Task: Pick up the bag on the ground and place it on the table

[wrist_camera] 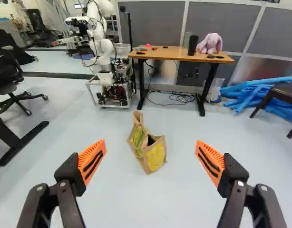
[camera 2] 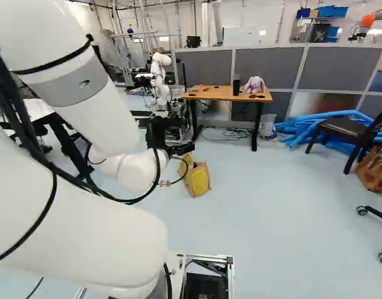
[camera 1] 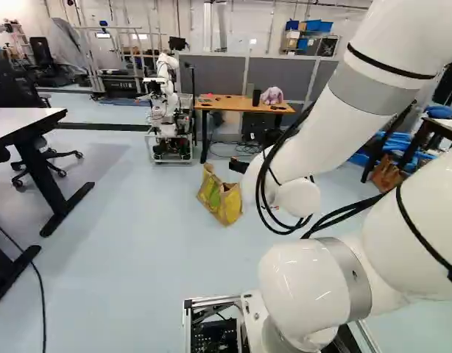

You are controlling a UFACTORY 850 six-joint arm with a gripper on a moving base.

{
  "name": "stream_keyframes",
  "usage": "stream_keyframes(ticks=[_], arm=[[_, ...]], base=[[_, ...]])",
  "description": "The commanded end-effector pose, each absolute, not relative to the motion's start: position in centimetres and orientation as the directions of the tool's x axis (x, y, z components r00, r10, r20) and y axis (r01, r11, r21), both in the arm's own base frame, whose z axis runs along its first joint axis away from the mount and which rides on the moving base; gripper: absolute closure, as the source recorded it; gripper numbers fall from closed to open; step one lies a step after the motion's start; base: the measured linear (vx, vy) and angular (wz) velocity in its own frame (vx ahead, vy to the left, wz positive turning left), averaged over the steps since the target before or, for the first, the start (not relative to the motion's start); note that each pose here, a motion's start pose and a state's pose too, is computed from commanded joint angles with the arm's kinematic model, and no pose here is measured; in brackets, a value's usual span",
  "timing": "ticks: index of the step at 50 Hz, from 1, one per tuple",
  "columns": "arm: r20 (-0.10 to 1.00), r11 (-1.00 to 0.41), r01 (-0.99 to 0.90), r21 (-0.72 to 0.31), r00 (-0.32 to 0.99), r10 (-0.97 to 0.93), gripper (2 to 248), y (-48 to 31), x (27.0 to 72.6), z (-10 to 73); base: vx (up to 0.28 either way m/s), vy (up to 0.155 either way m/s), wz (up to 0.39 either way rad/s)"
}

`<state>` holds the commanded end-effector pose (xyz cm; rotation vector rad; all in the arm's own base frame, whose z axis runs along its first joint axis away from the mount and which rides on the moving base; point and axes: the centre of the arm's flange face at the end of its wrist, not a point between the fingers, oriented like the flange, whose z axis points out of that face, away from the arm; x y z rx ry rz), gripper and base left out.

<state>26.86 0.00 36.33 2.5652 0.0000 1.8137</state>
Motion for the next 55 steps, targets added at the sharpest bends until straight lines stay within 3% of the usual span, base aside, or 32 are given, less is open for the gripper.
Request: stream_keyframes(ticks=[55], arm=[[0.943,-1.000,0.000,0.000,0.333,0.000,3,0.00,26.86,36.33]], base=[[0.146,0.004,-0.001]])
